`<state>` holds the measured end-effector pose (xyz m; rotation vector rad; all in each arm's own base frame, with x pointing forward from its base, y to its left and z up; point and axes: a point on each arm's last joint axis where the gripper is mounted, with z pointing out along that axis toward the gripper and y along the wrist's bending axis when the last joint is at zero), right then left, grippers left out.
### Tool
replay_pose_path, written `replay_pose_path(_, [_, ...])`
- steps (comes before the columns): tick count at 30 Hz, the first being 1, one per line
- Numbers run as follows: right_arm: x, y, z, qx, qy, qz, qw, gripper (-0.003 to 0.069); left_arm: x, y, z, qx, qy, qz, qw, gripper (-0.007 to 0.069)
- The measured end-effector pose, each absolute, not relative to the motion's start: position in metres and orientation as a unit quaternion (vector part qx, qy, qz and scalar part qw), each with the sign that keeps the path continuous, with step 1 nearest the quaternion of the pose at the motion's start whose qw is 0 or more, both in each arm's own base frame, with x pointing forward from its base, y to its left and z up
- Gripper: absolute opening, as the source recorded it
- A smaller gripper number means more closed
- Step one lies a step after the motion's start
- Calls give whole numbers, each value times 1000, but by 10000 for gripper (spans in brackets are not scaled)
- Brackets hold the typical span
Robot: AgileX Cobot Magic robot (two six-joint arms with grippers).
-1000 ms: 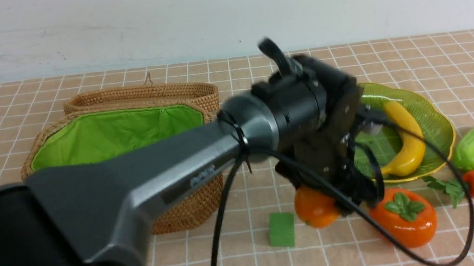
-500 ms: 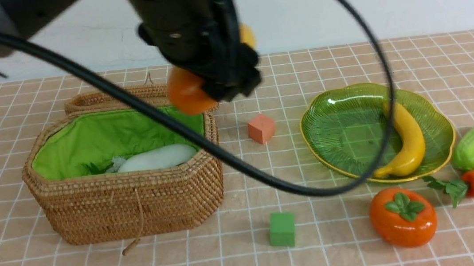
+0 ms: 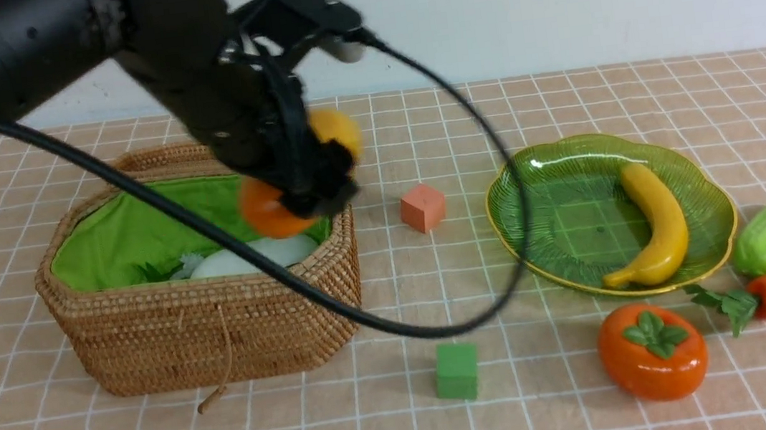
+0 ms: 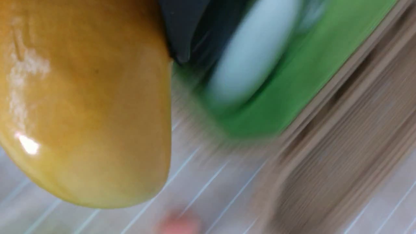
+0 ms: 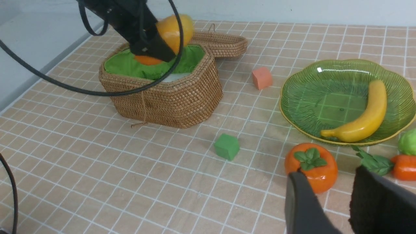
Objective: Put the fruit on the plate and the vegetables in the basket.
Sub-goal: Grab the mango with your left arm and place it on the right plate, then grab a tomato with your right arm and place it on the plate on the right.
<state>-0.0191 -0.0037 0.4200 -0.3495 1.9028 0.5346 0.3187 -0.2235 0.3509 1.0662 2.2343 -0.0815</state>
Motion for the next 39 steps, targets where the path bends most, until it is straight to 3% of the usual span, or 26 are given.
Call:
replay_pose_path(2, [-19,-4,421,-146,796,227,543,237,319,-267,344,422,829,-80,358,574])
replay_pose_path(4, [-19,-3,422,-145,793,228,545,237,321,-288,337,431,822,-94,362,574])
replay_pose_path(5, [-18,-3,423,-145,791,230,548,237,328,-322,316,435,809,-123,377,574])
replay_pose_path(6, [-18,-3,423,-145,791,230,548,237,329,-325,314,437,809,-123,373,574])
replay_pose_path(8, [-19,-3,422,-143,792,236,544,237,349,-361,281,430,808,-139,378,574])
replay_pose_path(17, [-22,-2,415,-146,816,235,508,237,401,-403,209,419,795,-115,423,574])
replay_pose_path(22, [-23,-2,415,-144,816,242,504,237,407,-403,196,407,801,-116,424,574])
replay_pose_path(28, [-18,-1,414,-119,828,244,490,237,404,-395,220,379,813,-128,423,652])
replay_pose_path(32, [-5,7,412,-118,852,231,454,237,392,-382,270,355,823,-138,422,667])
replay_pose_path(36, [7,13,411,-124,864,221,436,237,375,-366,323,338,816,-157,442,631])
replay_pose_path(39, [13,16,411,-126,867,216,430,237,360,-352,350,326,829,-168,422,553])
